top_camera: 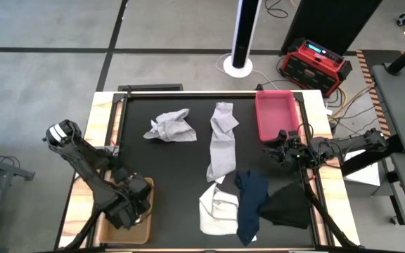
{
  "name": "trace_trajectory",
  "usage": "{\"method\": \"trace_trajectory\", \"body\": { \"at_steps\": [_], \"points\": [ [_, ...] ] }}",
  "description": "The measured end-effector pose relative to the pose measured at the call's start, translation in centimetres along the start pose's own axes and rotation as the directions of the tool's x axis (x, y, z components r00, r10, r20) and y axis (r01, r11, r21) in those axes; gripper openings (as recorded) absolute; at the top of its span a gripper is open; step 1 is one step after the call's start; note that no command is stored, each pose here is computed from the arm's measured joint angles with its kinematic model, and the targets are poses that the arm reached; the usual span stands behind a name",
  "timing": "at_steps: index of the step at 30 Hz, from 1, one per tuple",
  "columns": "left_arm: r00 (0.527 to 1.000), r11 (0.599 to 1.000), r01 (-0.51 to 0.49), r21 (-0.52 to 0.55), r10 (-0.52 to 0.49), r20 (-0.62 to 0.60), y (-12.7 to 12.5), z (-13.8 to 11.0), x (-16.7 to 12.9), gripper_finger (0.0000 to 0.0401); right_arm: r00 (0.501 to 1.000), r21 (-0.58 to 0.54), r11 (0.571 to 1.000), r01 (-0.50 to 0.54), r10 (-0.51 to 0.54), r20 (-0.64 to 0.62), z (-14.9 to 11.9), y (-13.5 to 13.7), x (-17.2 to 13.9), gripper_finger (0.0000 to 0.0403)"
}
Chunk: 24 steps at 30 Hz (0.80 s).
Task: Sort towels by color in basket
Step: Put the top black kitchen towel into the orange bin
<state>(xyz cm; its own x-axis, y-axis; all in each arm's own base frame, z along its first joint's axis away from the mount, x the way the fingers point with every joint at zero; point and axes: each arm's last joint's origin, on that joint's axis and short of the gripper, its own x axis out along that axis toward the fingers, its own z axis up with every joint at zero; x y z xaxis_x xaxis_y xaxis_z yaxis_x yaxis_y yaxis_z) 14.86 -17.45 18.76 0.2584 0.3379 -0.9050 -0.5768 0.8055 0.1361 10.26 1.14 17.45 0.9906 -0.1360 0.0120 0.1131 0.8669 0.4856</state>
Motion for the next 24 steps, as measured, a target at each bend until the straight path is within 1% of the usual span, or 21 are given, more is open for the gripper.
{"method": "trace_trajectory", "body": {
  "at_steps": [3, 7, 9, 12, 16, 20, 24],
  "points": [
    [1.0, 1.0, 0.027, 0.008, -0.027, -0.009, -0.2, 0.0, 0.0, 0.0, 1.0, 0.004, 1.0, 0.0, 0.0, 0.0, 0.0, 0.0, 0.0, 0.0196],
    [0.992, 0.992, 0.122, 0.014, -0.121, -0.032, -1.1, -0.3, -0.2, 0.0, 1.0, 0.005, 1.0, 0.0, 0.0, 0.0, 0.0, 0.0, 0.0, 0.0196],
    [0.989, 0.99, 0.139, 0.002, -0.139, -0.06, -1.3, -0.5, 0.0, 0.0, 1.0, 0.005, 1.0, 0.0, 0.0, 0.0, 0.0, 0.0, 0.0, 0.0196],
    [0.991, 0.994, 0.111, -0.01, -0.112, -0.067, -1.0, -1.0, 0.9, 0.0, 1.0, 0.003, 1.0, 0.0, 0.0, 0.0, 0.0, 0.0, 0.0, 0.0196],
    [0.992, 0.994, 0.105, -0.031, -0.107, -0.069, -0.7, -1.4, 1.6, 0.0, 1.0, 0.002, 1.0, 0.001, -0.001, -0.001, 0.0, 0.0, 0.0, 0.0196],
    [0.992, 0.994, 0.104, -0.033, -0.106, -0.069, -0.8, -1.3, 1.4, 0.0, 1.0, 0.002, 1.0, 0.001, -0.001, -0.001, 0.0, 0.0, 0.0, 0.0196],
    [0.992, 0.994, 0.1, -0.031, -0.102, -0.069, -0.8, -0.8, 0.3, 0.0, 1.0, 0.003, 1.0, 0.001, -0.001, -0.001, 0.0, 0.0, 0.0, 0.0196]
  ]
}}
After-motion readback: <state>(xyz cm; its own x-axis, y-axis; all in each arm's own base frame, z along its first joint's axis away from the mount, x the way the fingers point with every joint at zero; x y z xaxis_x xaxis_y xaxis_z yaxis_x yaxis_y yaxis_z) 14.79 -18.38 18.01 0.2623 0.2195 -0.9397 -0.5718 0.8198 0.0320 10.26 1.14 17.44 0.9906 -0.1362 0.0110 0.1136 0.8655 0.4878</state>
